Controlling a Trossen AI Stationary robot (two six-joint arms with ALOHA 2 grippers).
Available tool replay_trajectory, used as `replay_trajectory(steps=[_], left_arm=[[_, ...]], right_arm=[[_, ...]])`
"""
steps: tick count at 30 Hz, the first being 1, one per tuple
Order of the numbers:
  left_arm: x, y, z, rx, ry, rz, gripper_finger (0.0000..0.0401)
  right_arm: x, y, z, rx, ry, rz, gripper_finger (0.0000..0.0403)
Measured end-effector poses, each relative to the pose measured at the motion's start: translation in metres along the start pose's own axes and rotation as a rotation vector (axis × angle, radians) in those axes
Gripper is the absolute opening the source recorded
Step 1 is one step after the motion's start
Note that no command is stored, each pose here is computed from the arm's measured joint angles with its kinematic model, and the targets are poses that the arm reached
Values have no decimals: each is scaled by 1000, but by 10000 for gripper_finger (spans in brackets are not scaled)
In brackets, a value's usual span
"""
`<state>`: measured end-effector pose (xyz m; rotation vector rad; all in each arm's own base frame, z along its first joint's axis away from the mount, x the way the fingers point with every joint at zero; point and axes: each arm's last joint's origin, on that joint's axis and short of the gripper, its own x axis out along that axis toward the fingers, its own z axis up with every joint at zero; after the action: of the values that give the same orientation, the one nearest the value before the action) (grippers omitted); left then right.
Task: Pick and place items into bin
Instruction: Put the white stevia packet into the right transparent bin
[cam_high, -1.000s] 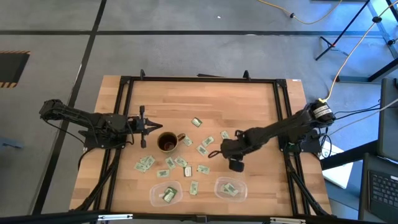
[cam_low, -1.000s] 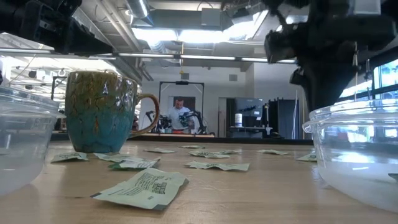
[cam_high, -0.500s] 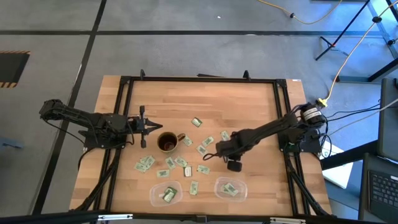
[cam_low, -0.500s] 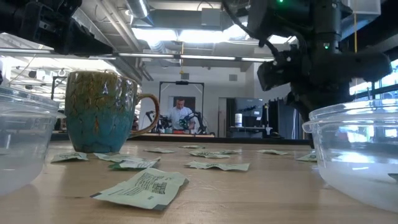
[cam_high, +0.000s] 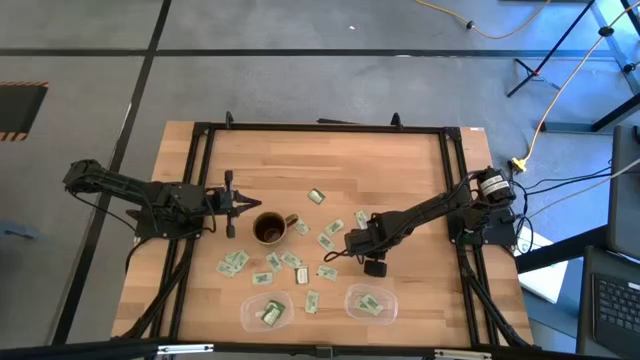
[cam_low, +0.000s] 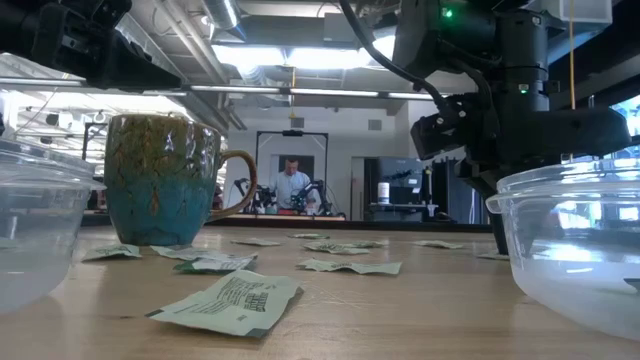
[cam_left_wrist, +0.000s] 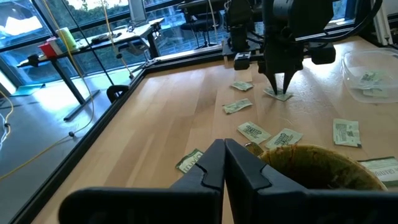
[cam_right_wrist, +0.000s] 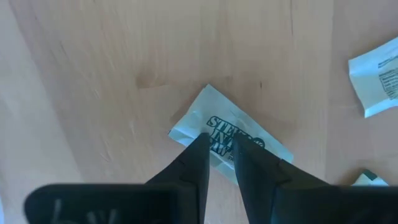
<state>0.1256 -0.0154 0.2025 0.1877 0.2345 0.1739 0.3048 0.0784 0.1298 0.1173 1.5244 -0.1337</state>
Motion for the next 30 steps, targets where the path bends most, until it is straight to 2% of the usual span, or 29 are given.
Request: replay_trajectory(steps=[4, 11, 16, 25, 30], left_arm=[[0, 0, 0, 0, 0, 0, 4], [0, 0, 0, 0, 0, 0, 4], [0, 0, 0, 0, 0, 0, 5], [0, 0, 0, 0, 1, 0, 7], [0, 0, 0, -1, 0, 0, 7]], right_arm=[[0, -1, 1, 2, -13, -14, 65], [1, -1, 0, 0, -10, -25, 10], [-3, 1, -1, -4, -20, -21, 12], [-45, 22, -19, 36, -124, 57, 3], [-76, 49, -25, 19, -215, 135, 4]])
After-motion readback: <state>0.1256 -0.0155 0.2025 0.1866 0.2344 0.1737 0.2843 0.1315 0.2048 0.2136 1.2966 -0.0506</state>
